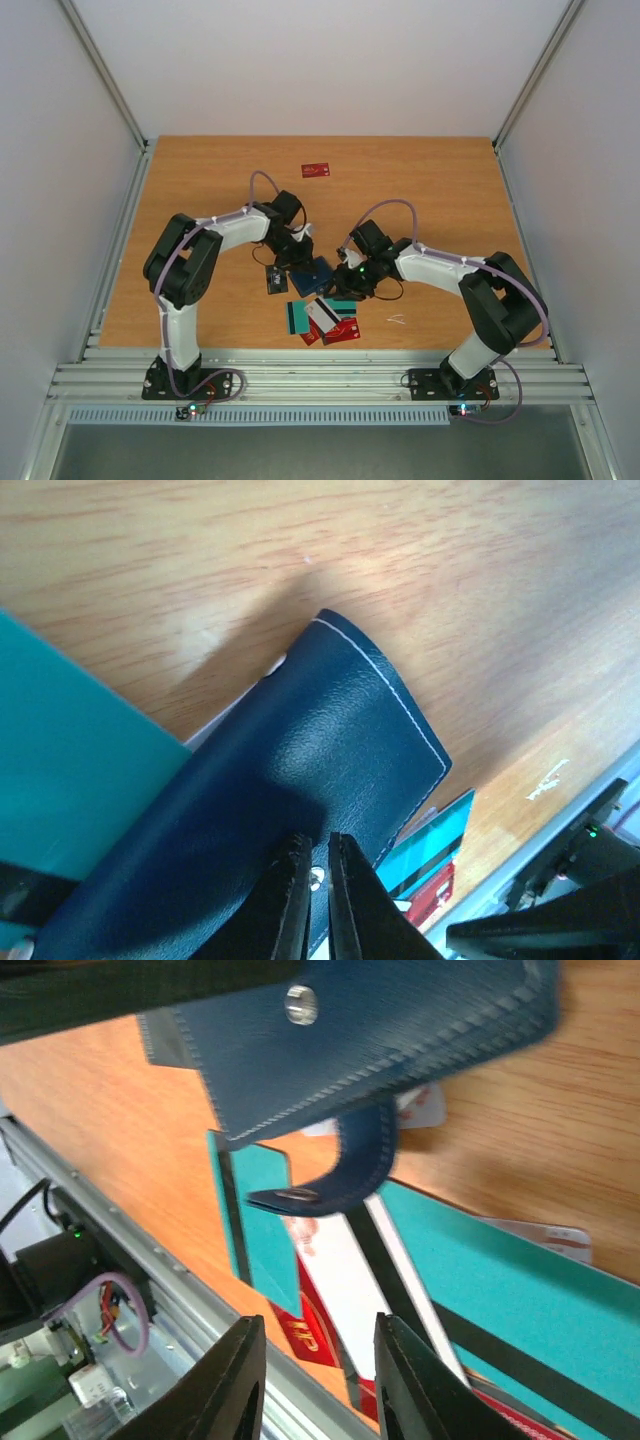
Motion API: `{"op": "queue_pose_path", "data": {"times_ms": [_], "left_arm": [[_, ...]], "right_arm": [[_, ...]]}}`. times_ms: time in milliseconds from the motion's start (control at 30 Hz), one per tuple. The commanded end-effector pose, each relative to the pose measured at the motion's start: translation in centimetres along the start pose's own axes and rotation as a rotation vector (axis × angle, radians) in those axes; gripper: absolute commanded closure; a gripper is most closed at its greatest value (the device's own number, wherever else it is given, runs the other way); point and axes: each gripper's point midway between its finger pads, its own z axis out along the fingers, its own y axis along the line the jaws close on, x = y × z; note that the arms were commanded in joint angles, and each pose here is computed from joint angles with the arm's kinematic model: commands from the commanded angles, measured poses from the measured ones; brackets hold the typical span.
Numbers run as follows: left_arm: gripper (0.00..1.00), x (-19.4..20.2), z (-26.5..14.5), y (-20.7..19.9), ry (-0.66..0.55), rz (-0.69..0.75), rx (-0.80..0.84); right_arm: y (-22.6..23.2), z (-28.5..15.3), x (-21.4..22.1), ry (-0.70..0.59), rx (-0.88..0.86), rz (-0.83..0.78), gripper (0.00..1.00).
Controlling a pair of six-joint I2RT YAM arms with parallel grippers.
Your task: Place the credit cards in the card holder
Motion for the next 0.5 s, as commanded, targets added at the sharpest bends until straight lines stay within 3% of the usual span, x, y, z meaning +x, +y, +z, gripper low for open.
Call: {"op": "queue_pose_path", "data": {"times_ms": [0,200,467], "left_arm": [[0.90,-0.6,-0.8,2.7,-0.088,-0.016,-0.130],[0.86,-0.9,-2.6,0.2,-0.099,0.073,-0.092],[0.85,0.7,-3.8,0.6,-0.045,0.161,-0.168]], "right_arm": [[-0.8,0.4,-0.4,-0.004,0.055,0.014,0.70],[-0.5,1.1,-0.8,-0.002,0.032,0.006,0.72],[0.0,1.7,-1.8,-0.014,0.013,0.004,0.73]]}}
